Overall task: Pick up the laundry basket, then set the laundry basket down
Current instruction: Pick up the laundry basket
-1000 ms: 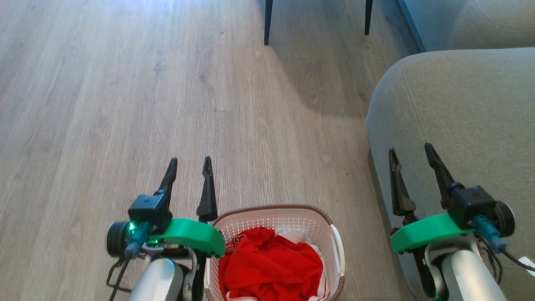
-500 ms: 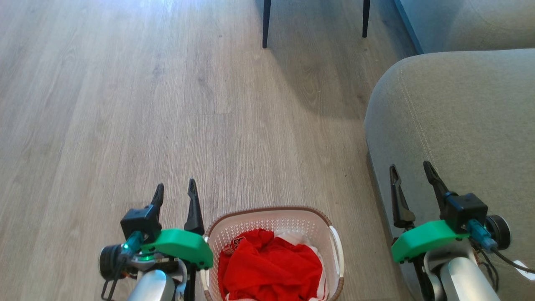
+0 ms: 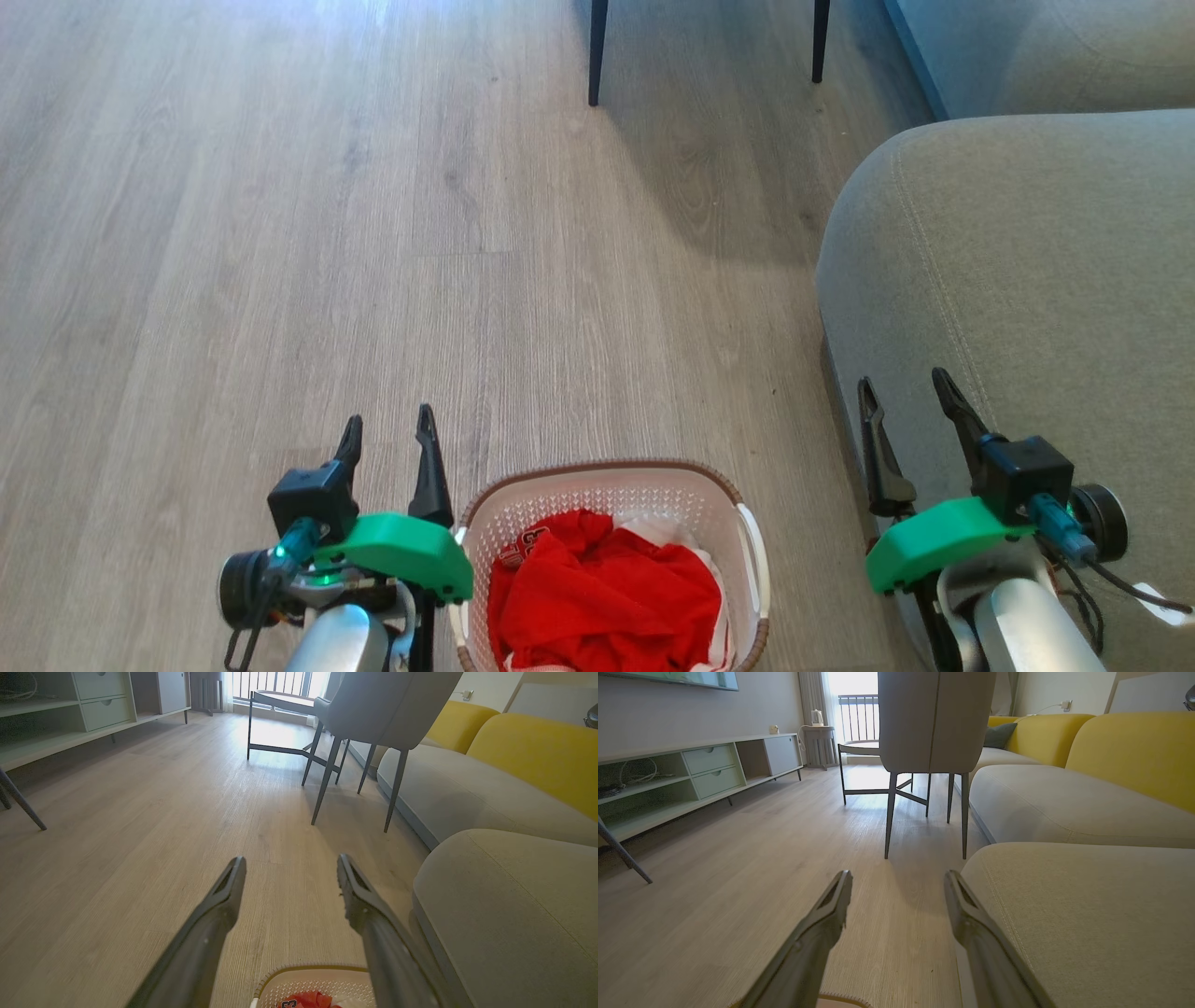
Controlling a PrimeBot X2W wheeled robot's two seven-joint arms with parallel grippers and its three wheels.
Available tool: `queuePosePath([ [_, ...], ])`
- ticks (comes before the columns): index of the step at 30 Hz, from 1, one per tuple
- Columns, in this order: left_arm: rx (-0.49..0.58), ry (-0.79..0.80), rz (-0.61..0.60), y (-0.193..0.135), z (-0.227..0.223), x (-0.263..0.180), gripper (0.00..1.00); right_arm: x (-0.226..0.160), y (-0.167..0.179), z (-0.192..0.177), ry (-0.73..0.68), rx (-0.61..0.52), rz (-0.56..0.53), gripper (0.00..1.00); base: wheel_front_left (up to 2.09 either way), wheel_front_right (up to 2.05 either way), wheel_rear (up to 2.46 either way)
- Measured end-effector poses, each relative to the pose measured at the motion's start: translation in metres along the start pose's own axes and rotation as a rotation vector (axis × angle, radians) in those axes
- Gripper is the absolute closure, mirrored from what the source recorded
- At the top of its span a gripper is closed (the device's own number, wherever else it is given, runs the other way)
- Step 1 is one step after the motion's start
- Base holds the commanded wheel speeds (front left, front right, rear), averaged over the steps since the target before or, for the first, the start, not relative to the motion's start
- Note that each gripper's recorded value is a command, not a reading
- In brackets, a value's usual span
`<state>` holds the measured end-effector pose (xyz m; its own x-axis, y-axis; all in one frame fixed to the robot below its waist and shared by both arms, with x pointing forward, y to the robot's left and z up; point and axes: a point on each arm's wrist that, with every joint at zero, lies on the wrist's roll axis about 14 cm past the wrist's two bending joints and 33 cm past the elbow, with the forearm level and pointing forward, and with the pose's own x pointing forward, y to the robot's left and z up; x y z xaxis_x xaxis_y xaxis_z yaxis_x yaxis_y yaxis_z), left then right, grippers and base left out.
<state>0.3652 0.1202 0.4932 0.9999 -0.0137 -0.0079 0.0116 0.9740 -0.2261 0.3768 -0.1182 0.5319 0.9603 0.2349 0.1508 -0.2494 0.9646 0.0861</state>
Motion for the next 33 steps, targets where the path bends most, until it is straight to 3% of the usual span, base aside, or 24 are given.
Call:
queuePosePath([
  [17,0.007,0.063,0.003,0.001,-0.021,0.002,0.0,0.0,-0.007,-0.025,0.072,0.012,-0.021,0.0,0.0,0.0,0.0],
  [33,0.096,0.383,0.005,0.013,-0.124,0.036,0.0,0.033,-0.016,-0.127,0.348,0.081,-0.017,0.0,0.0,0.0,0.0],
])
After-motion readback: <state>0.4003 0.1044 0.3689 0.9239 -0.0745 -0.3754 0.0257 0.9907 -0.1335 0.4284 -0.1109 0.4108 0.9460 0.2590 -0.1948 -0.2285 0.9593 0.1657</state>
